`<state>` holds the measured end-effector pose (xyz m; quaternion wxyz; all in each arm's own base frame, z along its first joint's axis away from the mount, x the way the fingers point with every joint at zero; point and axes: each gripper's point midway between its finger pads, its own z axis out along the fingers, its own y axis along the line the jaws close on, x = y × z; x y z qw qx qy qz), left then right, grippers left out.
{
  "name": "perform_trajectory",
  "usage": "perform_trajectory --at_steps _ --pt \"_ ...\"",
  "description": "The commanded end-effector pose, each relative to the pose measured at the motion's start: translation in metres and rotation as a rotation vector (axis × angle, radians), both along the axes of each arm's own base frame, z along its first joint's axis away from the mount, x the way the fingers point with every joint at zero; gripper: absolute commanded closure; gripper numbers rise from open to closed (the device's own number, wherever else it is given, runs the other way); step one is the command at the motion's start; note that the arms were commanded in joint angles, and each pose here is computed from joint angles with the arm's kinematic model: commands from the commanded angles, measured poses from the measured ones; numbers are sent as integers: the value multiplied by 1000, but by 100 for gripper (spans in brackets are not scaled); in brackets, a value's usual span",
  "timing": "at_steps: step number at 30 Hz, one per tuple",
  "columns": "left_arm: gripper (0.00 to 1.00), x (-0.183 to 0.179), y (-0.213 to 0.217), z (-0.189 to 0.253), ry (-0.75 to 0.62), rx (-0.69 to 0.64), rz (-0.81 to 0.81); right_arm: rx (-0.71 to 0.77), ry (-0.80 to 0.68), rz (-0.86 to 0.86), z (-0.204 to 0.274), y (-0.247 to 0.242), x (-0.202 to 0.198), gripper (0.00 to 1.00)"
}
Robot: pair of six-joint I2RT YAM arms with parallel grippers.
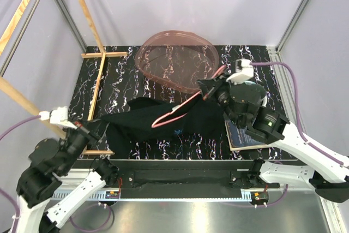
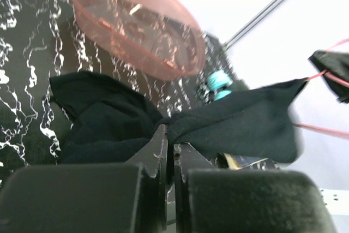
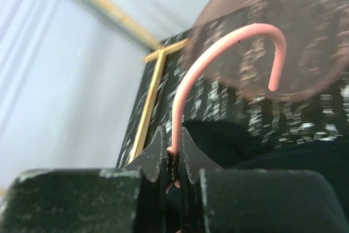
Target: Remove the t-shirt from the hanger
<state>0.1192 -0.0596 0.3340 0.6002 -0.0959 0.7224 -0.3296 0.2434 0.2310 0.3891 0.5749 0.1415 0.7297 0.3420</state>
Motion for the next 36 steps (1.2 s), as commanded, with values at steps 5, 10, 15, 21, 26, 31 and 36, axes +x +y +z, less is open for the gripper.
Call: perform_trajectory --at_steps 5,10,15,21,26,31,36 --pt "100 31 -56 17 43 40 -149 195 -191 661 78 96 -72 100" --pt "100 46 -75 22 54 77 -187 186 -267 804 92 98 -99 100" --pt "100 58 -99 35 58 104 -260 25 -226 518 66 46 -68 100" --pt "100 85 -153 25 142 148 -416 -77 -160 171 34 -37 -46 100" --pt "100 109 -203 18 195 96 -532 -93 -122 16 15 -88 -49 100" --pt "100 125 -275 -2 247 111 -651 -130 -95 -41 -1 -113 -55 100" --pt "77 131 -299 -12 261 153 -684 -142 -85 -26 -5 -119 -61 100"
